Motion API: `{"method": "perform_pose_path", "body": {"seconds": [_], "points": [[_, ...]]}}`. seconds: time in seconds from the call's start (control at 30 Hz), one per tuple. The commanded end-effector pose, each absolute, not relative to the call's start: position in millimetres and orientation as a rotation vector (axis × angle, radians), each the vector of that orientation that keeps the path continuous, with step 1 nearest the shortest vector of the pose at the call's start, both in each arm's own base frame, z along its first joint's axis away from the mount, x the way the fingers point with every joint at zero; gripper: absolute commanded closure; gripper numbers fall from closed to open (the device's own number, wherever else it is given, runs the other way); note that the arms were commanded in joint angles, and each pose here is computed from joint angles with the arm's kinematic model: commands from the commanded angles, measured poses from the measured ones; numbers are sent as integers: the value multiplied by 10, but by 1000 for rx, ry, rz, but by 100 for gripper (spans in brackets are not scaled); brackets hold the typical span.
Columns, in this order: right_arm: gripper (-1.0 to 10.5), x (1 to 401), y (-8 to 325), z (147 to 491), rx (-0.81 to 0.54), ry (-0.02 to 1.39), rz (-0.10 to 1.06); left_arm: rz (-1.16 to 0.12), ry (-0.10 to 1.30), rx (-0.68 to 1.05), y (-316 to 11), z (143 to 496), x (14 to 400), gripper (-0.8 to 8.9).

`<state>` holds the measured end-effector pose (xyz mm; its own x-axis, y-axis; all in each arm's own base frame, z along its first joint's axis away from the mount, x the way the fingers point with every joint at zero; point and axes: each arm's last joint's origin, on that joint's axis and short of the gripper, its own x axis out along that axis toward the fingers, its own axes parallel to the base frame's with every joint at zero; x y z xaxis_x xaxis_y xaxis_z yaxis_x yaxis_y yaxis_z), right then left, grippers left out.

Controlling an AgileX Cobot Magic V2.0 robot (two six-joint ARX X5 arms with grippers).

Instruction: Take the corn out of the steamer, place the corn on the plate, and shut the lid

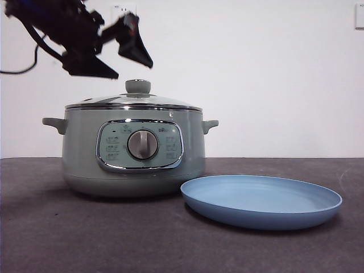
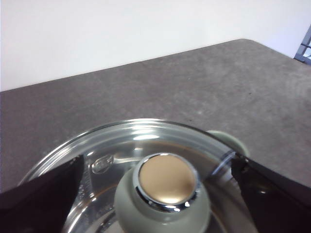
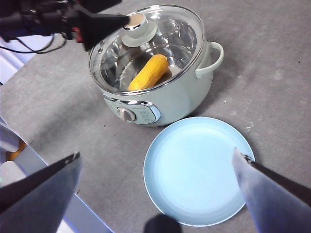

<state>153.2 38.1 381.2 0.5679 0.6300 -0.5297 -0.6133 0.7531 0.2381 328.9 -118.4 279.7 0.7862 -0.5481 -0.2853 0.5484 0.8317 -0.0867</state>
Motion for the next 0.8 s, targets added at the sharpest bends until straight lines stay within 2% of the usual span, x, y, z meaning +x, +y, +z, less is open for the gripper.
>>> {"method": "perform_pose_path", "body": {"seconds": [0.03,0.4,0.5,0.63,0.8], "points": [[320,1532,383,3823,28,629,729,-582,305,16,-1234,2713,3352,226],[320,1532,383,3823,27,629,729,-521,343,67,-1357,2537,3402,237],[320,1532,383,3823,28,629,729,-499,345,77,-1398,2533,3386,331],[320,1532,383,3823,28,629,729,-504,351,84,-1458,2524,3359,365],[320,1532,383,3823,28,629,729,-499,350,89,-1498,2524,3342,628]]}}
